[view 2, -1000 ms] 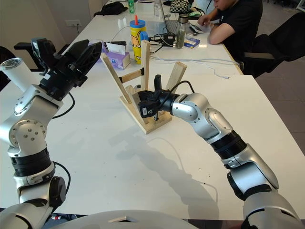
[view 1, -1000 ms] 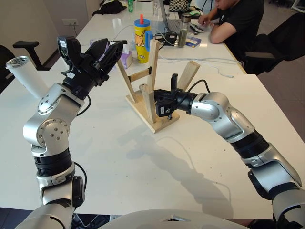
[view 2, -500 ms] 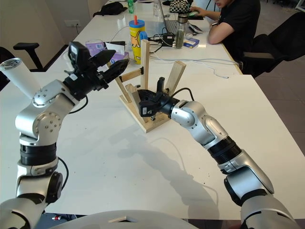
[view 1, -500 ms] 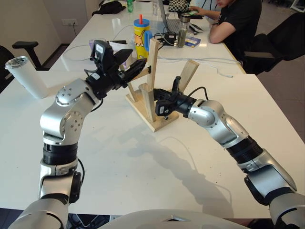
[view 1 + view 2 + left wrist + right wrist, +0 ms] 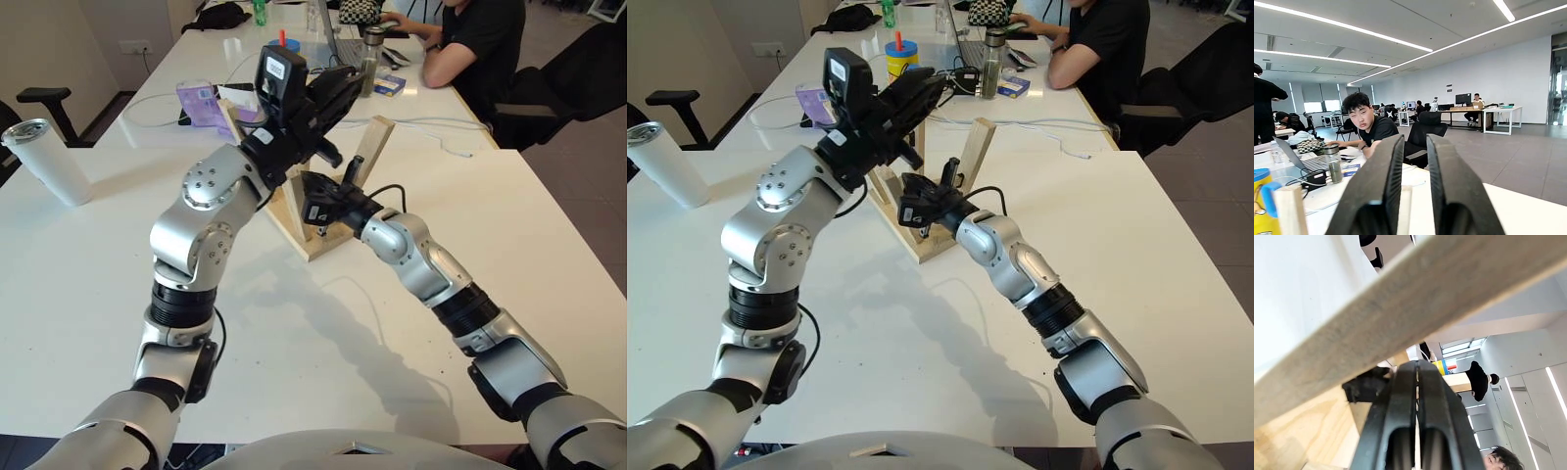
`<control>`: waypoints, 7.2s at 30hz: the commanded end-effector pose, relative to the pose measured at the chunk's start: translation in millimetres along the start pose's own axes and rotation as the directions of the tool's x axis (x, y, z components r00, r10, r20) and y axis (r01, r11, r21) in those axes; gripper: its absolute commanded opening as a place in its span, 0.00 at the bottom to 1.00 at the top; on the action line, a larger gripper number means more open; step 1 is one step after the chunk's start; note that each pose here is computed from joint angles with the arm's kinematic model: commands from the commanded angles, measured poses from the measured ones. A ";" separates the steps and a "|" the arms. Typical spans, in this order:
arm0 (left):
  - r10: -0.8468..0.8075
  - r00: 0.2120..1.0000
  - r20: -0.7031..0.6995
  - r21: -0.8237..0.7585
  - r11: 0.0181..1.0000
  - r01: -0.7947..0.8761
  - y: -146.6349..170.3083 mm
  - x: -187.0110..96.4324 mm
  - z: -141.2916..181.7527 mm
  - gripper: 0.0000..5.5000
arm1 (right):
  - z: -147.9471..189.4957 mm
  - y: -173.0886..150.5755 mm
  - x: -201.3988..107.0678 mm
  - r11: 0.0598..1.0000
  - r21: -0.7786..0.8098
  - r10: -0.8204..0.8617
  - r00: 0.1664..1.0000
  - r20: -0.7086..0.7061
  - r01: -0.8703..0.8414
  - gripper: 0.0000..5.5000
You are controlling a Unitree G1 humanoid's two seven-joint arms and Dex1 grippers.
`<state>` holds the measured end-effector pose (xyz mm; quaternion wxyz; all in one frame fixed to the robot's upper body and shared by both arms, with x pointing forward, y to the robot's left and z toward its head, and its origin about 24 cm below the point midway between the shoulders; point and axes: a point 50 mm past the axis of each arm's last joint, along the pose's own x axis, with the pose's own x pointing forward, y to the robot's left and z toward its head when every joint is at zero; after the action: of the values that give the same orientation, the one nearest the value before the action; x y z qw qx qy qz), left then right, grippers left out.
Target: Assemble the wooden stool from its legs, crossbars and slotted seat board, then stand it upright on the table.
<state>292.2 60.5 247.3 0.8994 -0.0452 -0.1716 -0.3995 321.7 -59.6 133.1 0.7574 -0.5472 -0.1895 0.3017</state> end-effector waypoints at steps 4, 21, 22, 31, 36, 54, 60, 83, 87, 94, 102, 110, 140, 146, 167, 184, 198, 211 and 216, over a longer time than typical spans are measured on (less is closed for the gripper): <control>-0.010 1.000 0.002 -0.010 1.000 0.010 -20.1 11.2 15.3 0.00 | -59.1 149.5 -61.1 0.792 0.224 0.609 0.713 -0.347 -0.568 0.00; -0.154 0.705 -0.692 -0.221 0.975 -0.004 -43.3 -62.5 -148.0 0.00 | -58.7 149.3 -64.0 0.792 0.237 0.610 0.711 -0.350 -0.562 0.00; -0.151 0.703 -0.695 -0.223 0.975 -0.012 -41.8 -64.0 -151.6 0.00 | -58.5 148.6 -63.6 0.794 0.238 0.608 0.713 -0.350 -0.560 0.00; -0.077 0.983 -0.165 -0.172 0.984 0.048 -19.9 0.0 -26.7 0.00 | -62.6 145.8 -63.5 0.796 0.229 0.604 0.711 -0.361 -0.560 0.00; -0.008 0.990 0.138 -0.105 0.994 0.022 -5.2 14.3 46.8 0.00 | -63.8 144.6 -62.0 0.797 0.225 0.602 0.710 -0.364 -0.560 0.00; -0.237 0.665 -0.709 -0.195 0.971 0.138 -55.8 -62.4 -142.9 0.00 | -62.1 140.8 -61.7 0.807 0.238 0.590 0.717 -0.370 -0.541 0.00; -0.147 0.782 -0.605 -0.107 0.989 0.103 -37.6 -42.8 -122.6 0.00 | -63.9 137.1 -58.9 0.812 0.230 0.583 0.721 -0.375 -0.536 0.00; -0.238 0.717 -0.656 -0.152 0.971 0.184 -44.7 -35.1 -126.3 0.00 | -67.7 140.0 -59.9 0.811 0.234 0.584 0.713 -0.388 -0.537 0.00; -0.268 0.681 -0.681 -0.192 0.963 0.188 -61.6 -49.7 -143.1 0.00 | -68.2 139.5 -59.3 0.813 0.233 0.581 0.715 -0.389 -0.534 0.00; -0.104 0.940 -0.325 -0.035 0.995 0.098 -23.2 10.4 -65.4 0.00 | -68.2 139.3 -59.1 0.812 0.227 0.582 0.716 -0.386 -0.537 0.00; -0.021 0.980 0.196 0.025 1.000 0.016 2.1 51.9 52.6 0.00 | -66.9 141.6 -59.7 0.809 0.221 0.586 0.717 -0.378 -0.545 0.00; -0.204 0.936 -0.288 -0.099 0.978 0.183 -37.9 18.0 -71.0 0.00 | -65.1 144.2 -62.3 0.808 0.229 0.587 0.717 -0.376 -0.542 0.00; 0.113 0.989 0.093 -0.027 0.993 -0.111 21.2 -4.1 24.7 0.00 | -30.2 39.0 -19.1 0.867 0.498 0.044 0.987 -0.153 0.039 0.00; 0.283 0.956 0.083 0.014 0.958 -0.285 51.9 -22.5 23.8 0.00 | -66.0 -38.6 -29.7 0.747 0.550 -0.204 0.916 -0.345 0.373 0.00; 0.407 0.912 -0.045 0.092 0.911 -0.402 66.7 -40.9 -9.2 0.00 | -119.7 -145.9 -8.3 0.739 0.390 -0.342 0.806 -0.484 0.548 0.00; 0.531 0.845 0.068 0.174 0.827 -0.534 96.0 -61.1 31.9 0.00 | -41.7 -80.1 6.5 0.780 0.526 0.196 0.930 0.310 -0.339 0.00; 0.448 0.892 0.061 0.163 0.877 -0.452 87.2 -40.3 46.6 0.00 | 10.1 -64.8 6.1 0.693 0.713 -0.058 0.977 0.203 -0.107 0.00; 0.276 0.927 0.253 0.217 0.918 -0.333 93.2 25.5 110.9 0.00 | 1.1 -97.9 -6.1 0.611 0.788 -0.248 0.963 0.103 0.073 0.00; 0.445 0.869 -0.215 0.111 0.896 -0.431 108.4 -35.7 -47.8 0.00 | -1.9 -93.5 -15.2 0.605 0.792 -0.243 0.967 0.078 0.088 0.00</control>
<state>357.8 138.2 314.0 0.9474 -0.0009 -0.2447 -0.2064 339.3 -85.4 221.1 0.9204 -0.1173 -0.1584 0.3378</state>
